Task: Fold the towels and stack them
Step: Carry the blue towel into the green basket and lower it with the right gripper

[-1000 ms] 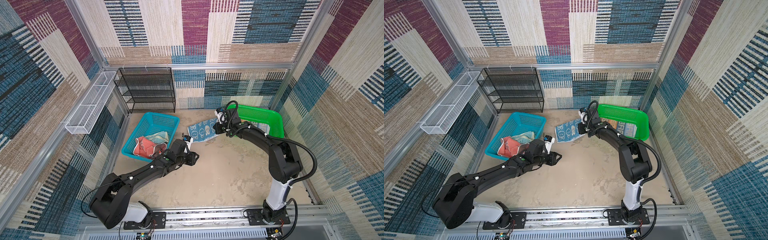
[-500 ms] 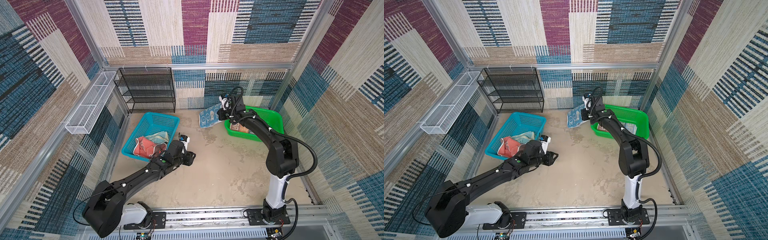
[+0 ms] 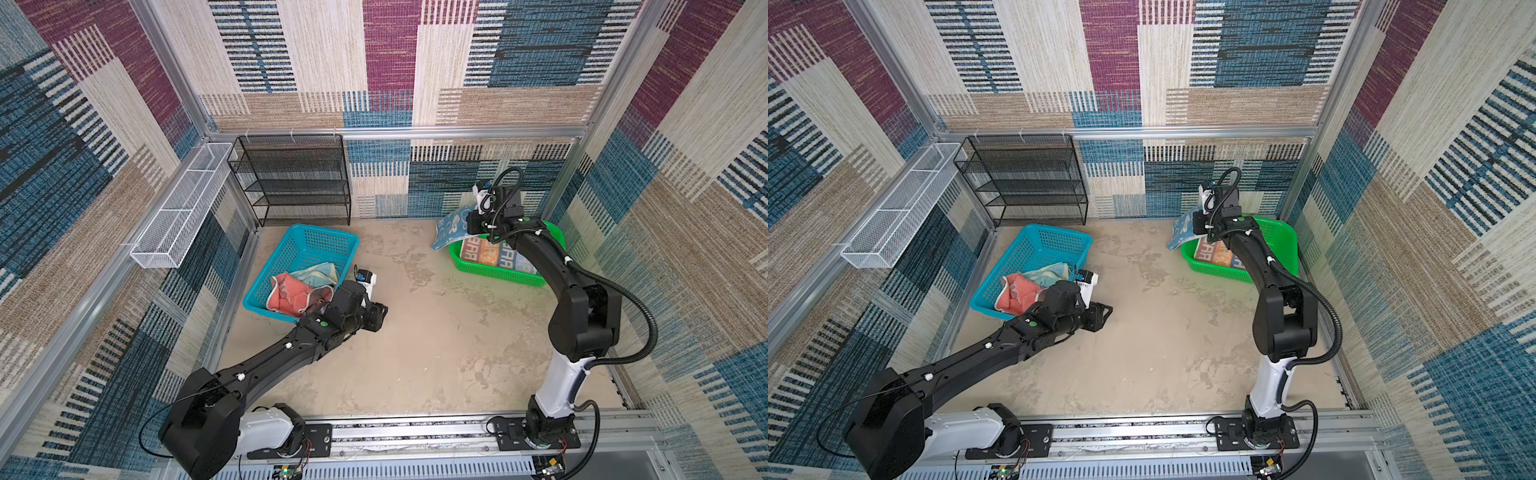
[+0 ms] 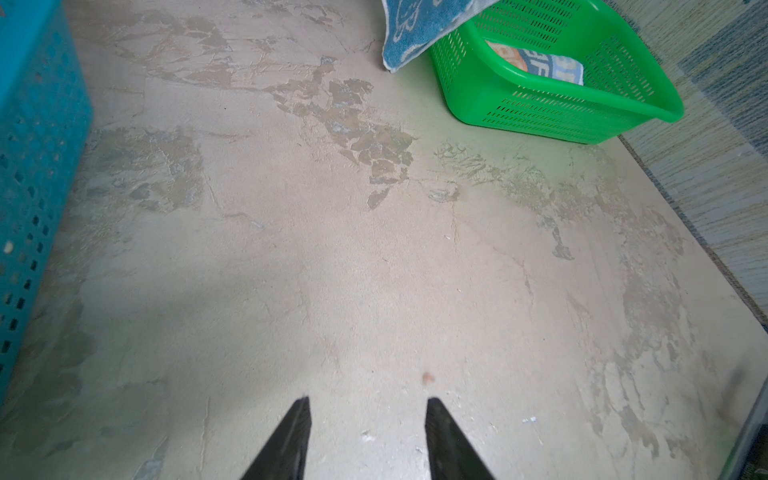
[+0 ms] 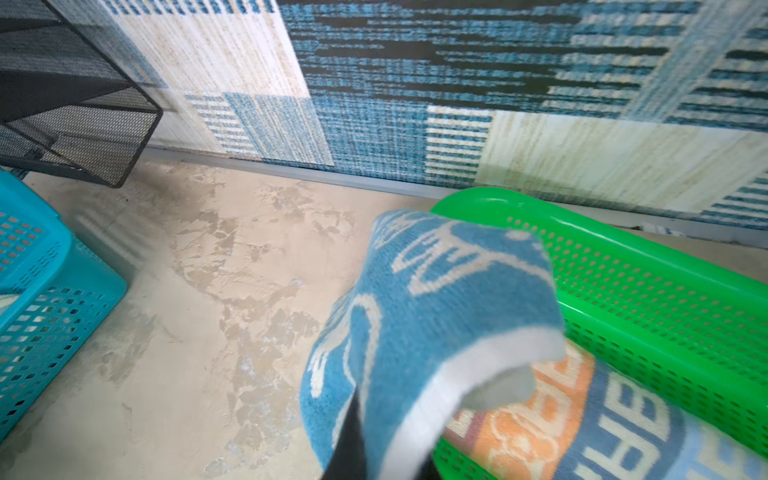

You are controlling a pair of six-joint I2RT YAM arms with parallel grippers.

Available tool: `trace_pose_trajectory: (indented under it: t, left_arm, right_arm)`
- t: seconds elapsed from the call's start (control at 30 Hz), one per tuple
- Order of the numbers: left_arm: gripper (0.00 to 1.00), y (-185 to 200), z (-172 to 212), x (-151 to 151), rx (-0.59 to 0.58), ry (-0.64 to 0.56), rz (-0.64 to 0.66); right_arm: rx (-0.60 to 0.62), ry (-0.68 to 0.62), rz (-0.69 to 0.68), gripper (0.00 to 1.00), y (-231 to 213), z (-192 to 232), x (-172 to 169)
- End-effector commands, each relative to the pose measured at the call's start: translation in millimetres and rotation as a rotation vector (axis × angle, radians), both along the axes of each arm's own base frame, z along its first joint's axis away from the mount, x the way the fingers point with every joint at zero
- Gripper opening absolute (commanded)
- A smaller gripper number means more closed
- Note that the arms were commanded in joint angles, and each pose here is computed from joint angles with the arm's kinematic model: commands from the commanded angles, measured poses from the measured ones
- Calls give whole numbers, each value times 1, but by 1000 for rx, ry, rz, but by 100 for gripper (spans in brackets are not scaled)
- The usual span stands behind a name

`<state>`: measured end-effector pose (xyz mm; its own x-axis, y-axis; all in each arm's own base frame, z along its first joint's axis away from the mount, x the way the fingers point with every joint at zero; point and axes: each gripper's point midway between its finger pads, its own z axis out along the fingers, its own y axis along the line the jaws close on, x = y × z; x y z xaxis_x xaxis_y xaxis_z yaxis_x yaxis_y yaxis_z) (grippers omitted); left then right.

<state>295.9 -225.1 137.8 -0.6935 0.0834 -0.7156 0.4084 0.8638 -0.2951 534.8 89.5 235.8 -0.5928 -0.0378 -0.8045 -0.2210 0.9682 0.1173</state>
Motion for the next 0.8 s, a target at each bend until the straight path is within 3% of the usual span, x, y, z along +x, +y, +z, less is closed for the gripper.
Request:
trace_pose_trajectory:
  t: [0.0,0.27,0.77]
  left_arm:
    - [49,0,1,2,16,-12,-6]
    - [49,-4,-2,5,14,-5,-14]
    - [49,2,-7,-1,33,14,-6]
  right_arm:
    - [-11,-50,-66,0,-29,12,-1]
    - [-63,4,-229,0,-95,-12,-29]
    - [-178,139,-431,0,-152,-74,-59]
